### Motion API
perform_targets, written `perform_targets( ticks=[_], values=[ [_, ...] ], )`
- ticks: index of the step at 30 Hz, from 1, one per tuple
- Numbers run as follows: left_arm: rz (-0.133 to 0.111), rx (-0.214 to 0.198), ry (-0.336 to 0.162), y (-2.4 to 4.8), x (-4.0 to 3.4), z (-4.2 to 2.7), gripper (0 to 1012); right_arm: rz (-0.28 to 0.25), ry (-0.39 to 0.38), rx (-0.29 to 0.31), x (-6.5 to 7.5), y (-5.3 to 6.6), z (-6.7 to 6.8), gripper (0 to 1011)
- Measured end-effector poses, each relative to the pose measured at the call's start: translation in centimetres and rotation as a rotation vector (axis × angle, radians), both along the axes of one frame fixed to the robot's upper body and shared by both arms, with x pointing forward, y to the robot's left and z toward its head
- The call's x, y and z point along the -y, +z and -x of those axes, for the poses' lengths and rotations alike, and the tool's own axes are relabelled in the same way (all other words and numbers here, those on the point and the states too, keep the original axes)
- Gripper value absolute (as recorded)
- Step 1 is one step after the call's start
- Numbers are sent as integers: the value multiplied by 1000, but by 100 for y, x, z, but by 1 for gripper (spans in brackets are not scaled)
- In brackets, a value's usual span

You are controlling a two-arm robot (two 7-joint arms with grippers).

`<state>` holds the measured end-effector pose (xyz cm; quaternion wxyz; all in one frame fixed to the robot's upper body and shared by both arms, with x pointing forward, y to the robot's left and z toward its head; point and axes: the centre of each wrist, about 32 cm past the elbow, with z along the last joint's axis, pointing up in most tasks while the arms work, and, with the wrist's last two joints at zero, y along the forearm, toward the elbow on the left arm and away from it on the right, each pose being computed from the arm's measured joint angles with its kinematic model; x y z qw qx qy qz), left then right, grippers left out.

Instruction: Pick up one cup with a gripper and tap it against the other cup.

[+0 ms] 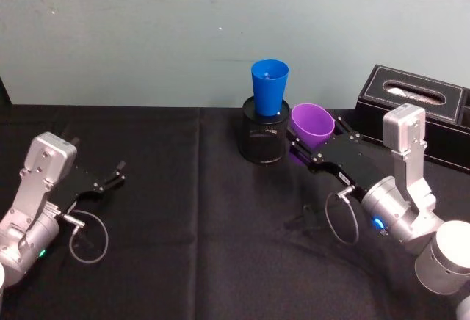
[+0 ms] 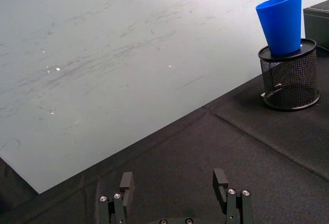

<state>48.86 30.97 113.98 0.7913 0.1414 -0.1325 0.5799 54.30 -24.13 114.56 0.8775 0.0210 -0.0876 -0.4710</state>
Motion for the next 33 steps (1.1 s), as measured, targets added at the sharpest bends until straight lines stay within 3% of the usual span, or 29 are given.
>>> perform_targets(
  ticks=[16,33],
  values=[
    [0,0,0,0,0,0,1011,-29,-5,13,-95,64,-261,739],
    [0,0,0,0,0,0,1012,-26,-4,25,-132,95,-486,739]
  ],
)
